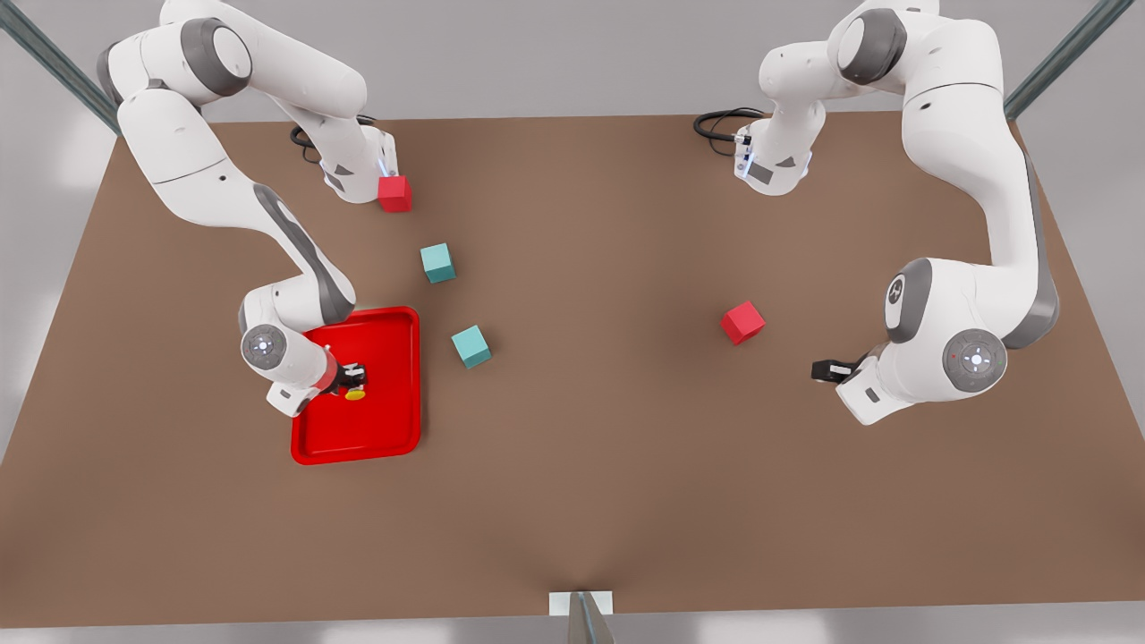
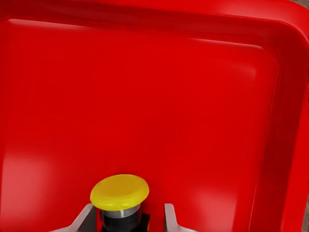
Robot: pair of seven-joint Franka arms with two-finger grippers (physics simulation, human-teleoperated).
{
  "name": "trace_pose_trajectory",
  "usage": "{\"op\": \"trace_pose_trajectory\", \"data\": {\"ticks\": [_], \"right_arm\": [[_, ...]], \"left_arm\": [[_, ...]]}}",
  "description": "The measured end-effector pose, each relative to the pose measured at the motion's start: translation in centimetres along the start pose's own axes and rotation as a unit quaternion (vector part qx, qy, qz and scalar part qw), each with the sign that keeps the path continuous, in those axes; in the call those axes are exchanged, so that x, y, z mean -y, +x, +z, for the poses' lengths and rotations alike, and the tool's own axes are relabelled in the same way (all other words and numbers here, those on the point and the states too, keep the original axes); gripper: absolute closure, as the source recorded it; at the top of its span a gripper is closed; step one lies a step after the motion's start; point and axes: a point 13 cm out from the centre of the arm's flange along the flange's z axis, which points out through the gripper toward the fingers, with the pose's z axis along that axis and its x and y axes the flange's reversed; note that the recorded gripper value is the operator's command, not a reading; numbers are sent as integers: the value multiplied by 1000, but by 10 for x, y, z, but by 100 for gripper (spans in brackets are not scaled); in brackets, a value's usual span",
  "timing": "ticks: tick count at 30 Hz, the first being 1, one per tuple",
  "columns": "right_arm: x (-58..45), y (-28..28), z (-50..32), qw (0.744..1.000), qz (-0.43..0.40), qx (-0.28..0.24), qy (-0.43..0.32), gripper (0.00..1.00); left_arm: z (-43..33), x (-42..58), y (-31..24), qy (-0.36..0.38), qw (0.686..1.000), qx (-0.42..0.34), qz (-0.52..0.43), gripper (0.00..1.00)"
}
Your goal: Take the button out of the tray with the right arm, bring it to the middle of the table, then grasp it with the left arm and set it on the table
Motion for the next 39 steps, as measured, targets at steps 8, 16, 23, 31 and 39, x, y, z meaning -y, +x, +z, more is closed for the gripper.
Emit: {"op": "trace_pose_trajectory", "data": {"ticks": [8,16,23,31,39], "right_arm": [[3,10,8,1000,0,-10,1,36],[1,19,18,1000,4,-20,-7,68],[5,11,-18,1000,-5,-5,10,71],[-208,-63,-127,997,-71,27,-3,71],[-454,-77,-103,998,-42,25,-44,71]], "left_arm": [[-3,0,2,0,1000,-1,0,0],[-3,2,4,-1,1000,-3,1,0],[-5,-1,5,-1,1000,-2,-1,0],[-6,1,5,-1,1000,-2,0,0],[-6,-2,4,-1,1000,-1,-2,0]]}}
